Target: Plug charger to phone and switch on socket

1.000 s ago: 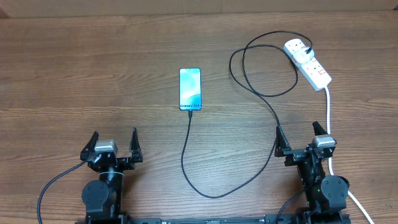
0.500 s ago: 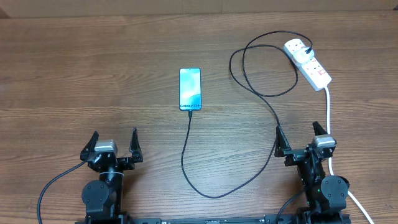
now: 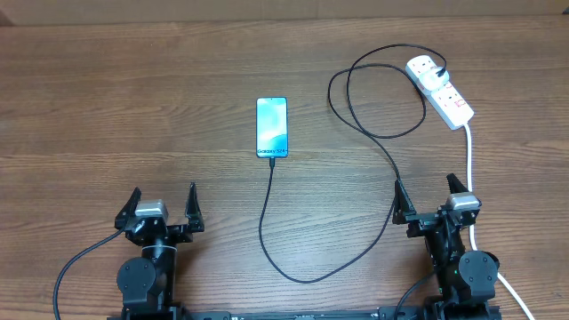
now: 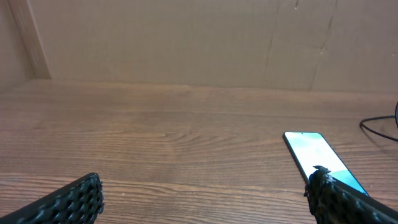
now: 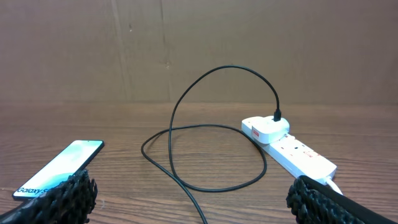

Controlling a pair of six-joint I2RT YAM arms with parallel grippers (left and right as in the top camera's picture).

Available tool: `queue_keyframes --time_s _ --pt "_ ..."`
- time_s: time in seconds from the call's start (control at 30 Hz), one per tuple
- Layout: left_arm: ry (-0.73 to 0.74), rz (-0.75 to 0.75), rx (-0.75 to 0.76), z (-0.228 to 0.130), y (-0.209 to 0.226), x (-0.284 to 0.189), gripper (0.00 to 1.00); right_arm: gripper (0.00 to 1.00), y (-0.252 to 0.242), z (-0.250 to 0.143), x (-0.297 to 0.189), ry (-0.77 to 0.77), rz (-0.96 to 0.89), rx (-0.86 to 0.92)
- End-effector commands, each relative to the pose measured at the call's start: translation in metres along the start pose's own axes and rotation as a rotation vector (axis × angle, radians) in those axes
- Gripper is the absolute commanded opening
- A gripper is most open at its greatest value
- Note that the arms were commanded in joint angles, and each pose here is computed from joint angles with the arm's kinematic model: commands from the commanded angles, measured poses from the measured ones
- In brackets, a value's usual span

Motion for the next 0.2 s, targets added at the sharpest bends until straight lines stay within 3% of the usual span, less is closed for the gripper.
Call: queue_keyframes --time_s 0.0,0.17 --pt "-0.005 0.004 0.022 0.0000 0.0010 -0.0003 1.00 1.00 0.0007 -0.0014 0.0001 -0.006 0.001 0.006" --pt "-0.005 0.004 0.022 0.0000 0.0010 -0.0003 1.00 1.00 0.0007 -0.0014 0.0001 -0.006 0.001 0.006"
Point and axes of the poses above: each gripper's point midway between its finger pads, its own x axis out along the fingers, its own y axis along the line the jaws close on, z = x × y, the point moved 1 cm from there along -x, back along the fingers
